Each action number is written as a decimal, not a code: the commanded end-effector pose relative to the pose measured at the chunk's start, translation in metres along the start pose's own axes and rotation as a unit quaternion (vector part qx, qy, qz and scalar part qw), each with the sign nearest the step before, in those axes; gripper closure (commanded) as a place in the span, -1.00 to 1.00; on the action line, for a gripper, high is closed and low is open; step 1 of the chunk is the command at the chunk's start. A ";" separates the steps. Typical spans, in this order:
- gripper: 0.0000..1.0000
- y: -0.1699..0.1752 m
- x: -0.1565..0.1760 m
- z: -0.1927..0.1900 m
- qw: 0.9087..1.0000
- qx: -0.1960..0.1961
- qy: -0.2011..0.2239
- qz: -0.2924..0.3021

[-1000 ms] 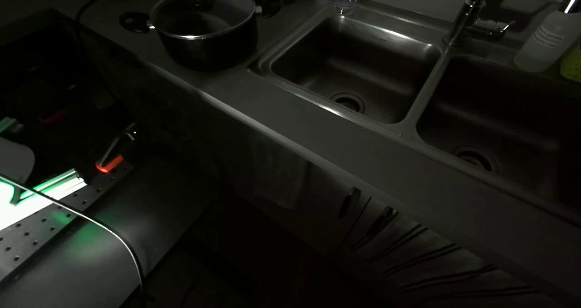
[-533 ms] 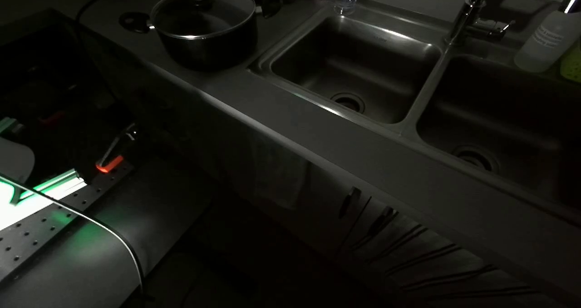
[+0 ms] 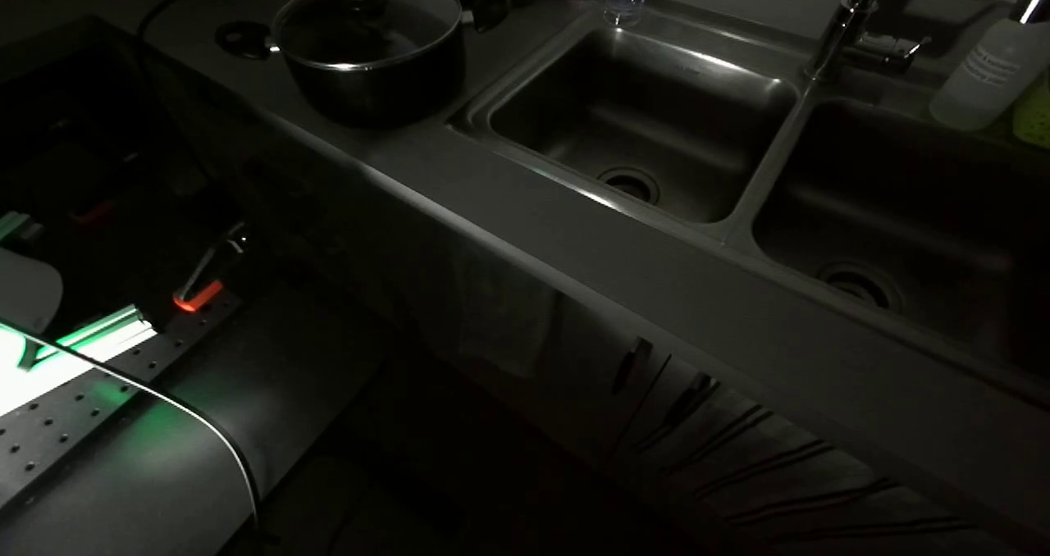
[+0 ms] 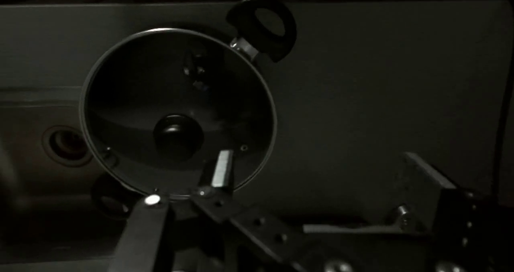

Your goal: Remove the glass lid from the black pot.

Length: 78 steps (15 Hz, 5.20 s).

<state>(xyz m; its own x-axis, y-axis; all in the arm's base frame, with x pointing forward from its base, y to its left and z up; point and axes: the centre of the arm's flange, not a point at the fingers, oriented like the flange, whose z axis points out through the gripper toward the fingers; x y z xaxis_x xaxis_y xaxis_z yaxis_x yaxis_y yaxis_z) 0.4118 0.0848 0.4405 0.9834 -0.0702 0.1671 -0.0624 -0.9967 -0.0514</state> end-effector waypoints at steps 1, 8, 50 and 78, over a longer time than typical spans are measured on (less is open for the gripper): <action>-1.00 0.030 0.024 0.024 0.998 -0.028 0.012 0.050; -1.00 0.090 0.055 0.075 0.987 -0.079 -0.006 0.140; 0.50 0.089 0.068 0.112 0.993 -0.071 -0.014 0.096; 0.50 -0.161 0.057 0.120 0.985 -0.077 0.025 -0.154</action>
<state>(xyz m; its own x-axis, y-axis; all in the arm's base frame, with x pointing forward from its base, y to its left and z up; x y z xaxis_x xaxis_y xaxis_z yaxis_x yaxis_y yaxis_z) 0.4565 0.2173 0.3610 0.9435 0.2538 0.2130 0.2287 -0.9640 0.1358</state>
